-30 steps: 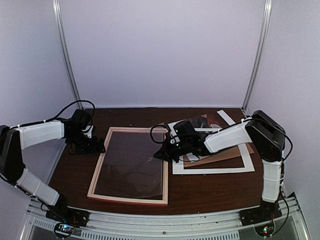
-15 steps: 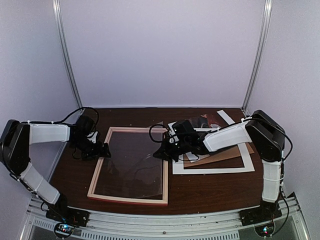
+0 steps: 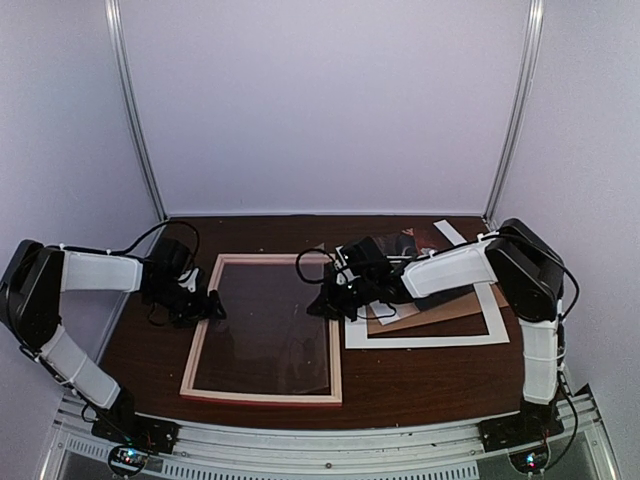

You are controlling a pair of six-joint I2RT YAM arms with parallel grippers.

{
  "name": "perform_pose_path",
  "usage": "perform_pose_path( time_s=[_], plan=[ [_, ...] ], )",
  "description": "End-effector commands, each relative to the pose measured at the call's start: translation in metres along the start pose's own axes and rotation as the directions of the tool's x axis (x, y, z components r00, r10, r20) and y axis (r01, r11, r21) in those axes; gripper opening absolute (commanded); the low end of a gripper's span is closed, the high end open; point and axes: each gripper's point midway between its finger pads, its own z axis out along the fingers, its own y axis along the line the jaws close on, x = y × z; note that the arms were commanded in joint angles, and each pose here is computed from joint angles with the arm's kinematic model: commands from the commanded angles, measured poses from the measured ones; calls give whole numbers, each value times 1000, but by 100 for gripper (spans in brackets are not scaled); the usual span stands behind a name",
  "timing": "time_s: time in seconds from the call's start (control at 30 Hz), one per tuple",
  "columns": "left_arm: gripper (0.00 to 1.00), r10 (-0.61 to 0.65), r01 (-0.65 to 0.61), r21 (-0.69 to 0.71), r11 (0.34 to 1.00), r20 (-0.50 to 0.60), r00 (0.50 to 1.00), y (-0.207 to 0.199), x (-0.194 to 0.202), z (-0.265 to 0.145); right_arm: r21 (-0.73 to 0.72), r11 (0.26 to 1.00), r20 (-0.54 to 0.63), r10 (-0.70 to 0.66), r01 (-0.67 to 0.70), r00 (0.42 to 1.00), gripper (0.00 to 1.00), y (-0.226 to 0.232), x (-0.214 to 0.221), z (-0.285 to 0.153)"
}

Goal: Put the photo into the frame
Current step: Place the glass panel at the frame body.

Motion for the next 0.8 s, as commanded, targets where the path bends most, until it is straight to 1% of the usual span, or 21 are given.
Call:
perform_pose_path(
  time_s=[0.0,0.23,0.47,0.77],
  plan=[
    [80,7,-7,98,995,1,1000,-26,7,-1,18,999,-11,-50,50,999,2,-1,-4,4],
    [79,15,-14,90,996,-4,1000,-29,20,-5,71,992,-49,-101,105,994,6,-7,-3,1],
    [80,25,-26,70,997,20,999,-28,20,-15,104,984,-76,-139,147,987,12,-9,-3,0],
    [86,75,-75,17,997,46,996,-26,9,-25,138,973,-82,-177,187,981,27,-8,-5,-6]
  ],
)
